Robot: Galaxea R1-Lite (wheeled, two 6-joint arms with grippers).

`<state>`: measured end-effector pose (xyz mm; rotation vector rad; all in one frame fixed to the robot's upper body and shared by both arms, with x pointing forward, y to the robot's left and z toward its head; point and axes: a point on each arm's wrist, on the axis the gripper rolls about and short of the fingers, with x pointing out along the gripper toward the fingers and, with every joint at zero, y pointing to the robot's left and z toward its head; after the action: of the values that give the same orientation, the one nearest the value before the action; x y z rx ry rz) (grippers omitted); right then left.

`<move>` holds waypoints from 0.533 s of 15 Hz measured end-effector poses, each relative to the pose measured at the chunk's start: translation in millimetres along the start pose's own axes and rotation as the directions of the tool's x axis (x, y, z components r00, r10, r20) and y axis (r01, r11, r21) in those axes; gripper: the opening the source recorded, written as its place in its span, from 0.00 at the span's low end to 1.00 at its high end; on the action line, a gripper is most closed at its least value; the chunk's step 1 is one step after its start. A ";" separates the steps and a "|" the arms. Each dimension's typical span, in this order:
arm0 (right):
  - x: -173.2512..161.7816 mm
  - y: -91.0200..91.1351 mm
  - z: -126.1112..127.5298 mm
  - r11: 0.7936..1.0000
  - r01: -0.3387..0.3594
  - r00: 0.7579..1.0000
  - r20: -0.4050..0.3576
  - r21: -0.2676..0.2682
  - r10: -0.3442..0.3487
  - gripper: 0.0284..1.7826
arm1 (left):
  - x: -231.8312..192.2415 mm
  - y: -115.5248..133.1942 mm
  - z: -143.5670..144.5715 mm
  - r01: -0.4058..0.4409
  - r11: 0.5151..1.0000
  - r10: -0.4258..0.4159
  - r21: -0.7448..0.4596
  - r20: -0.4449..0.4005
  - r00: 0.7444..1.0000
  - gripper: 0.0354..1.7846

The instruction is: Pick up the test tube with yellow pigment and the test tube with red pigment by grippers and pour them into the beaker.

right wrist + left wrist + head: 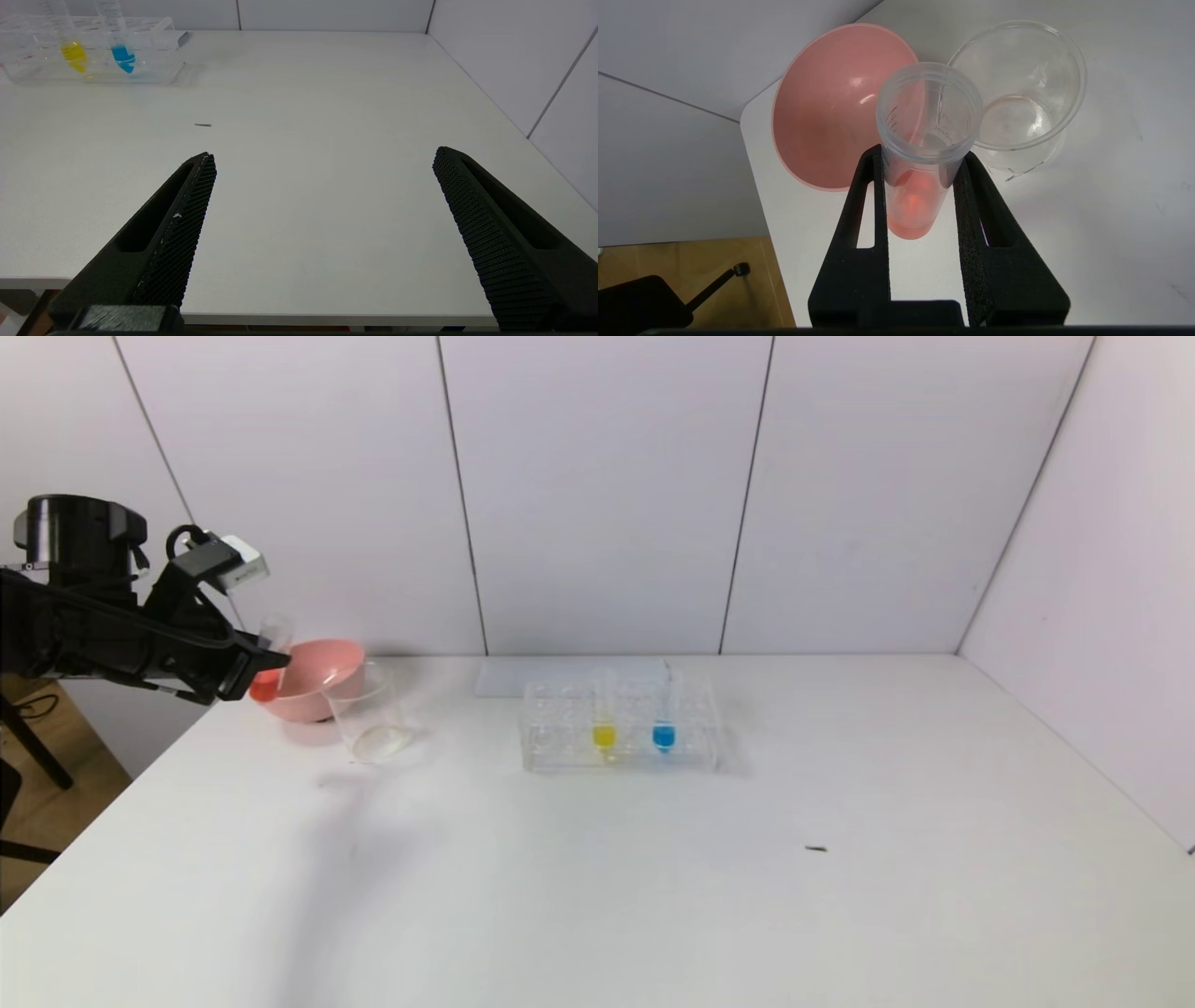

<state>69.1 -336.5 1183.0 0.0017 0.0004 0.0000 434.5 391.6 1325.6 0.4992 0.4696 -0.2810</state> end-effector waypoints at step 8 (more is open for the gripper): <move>0.0 0.0 0.0 1.000 0.000 1.000 0.000 0.000 0.000 0.95 | -5.1 5.1 2.7 0.048 0.997 -0.043 0.059 -0.072 0.996 0.23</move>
<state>69.1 -336.5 1183.0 0.0017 0.0004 0.0000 433.1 395.2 1332.2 0.5596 0.5428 -0.3229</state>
